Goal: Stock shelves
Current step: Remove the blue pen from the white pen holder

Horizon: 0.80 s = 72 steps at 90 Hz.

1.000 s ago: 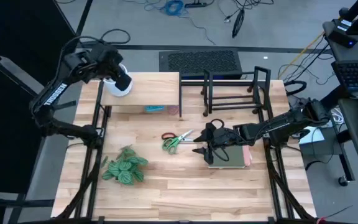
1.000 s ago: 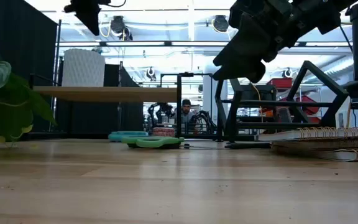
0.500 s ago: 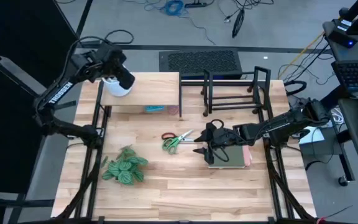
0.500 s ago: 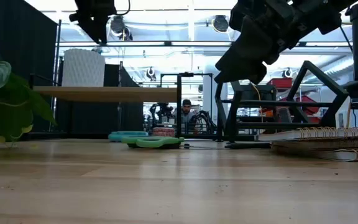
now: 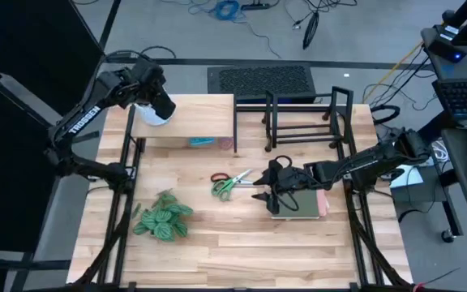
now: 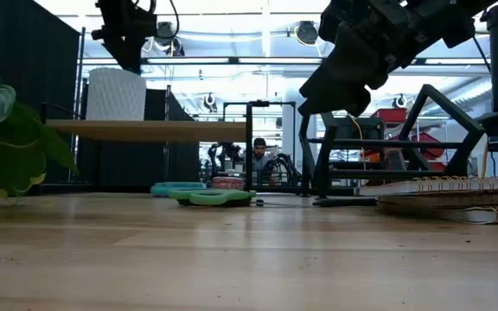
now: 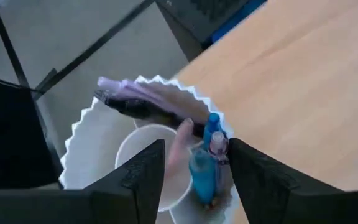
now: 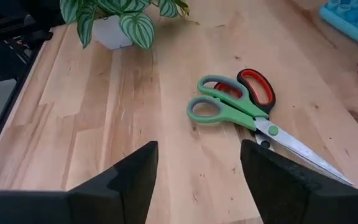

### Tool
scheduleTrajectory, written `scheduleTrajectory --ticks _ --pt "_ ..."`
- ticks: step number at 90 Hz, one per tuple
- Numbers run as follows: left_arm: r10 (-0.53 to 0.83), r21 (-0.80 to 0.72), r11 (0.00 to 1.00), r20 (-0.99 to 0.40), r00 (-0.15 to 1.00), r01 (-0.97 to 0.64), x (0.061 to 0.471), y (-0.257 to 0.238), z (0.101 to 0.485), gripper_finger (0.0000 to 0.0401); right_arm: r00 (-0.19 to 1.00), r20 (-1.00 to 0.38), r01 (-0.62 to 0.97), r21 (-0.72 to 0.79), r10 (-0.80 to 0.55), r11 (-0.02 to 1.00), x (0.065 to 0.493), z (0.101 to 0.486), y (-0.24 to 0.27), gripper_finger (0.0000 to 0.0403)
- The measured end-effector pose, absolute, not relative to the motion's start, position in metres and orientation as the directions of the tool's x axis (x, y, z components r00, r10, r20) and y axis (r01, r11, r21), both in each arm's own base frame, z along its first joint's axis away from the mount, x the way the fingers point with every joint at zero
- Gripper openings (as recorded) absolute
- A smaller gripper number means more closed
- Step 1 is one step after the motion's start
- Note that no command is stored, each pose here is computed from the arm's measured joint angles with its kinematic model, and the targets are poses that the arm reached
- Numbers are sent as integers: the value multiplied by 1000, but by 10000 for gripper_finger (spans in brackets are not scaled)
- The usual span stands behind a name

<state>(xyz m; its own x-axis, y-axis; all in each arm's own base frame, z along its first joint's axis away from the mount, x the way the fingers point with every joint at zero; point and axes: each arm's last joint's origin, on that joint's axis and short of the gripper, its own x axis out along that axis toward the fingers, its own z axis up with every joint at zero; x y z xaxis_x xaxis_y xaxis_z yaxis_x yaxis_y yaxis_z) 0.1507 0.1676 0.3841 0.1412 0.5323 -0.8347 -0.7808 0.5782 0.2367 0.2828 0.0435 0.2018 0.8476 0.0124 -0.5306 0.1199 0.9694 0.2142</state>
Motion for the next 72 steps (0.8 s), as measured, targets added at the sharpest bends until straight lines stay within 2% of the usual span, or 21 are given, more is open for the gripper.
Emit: scheduleTrajectory --ticks 29,57,72 --pt "534 206 593 -824 189 -778 152 168 384 157 848 -530 121 215 12 969 283 202 43 212" --pt "525 207 595 -832 181 -777 150 165 384 56 848 -530 120 215 12 969 283 202 43 212" --pt "525 199 599 -829 193 -775 146 161 387 31 848 -530 120 215 12 969 283 202 43 212"
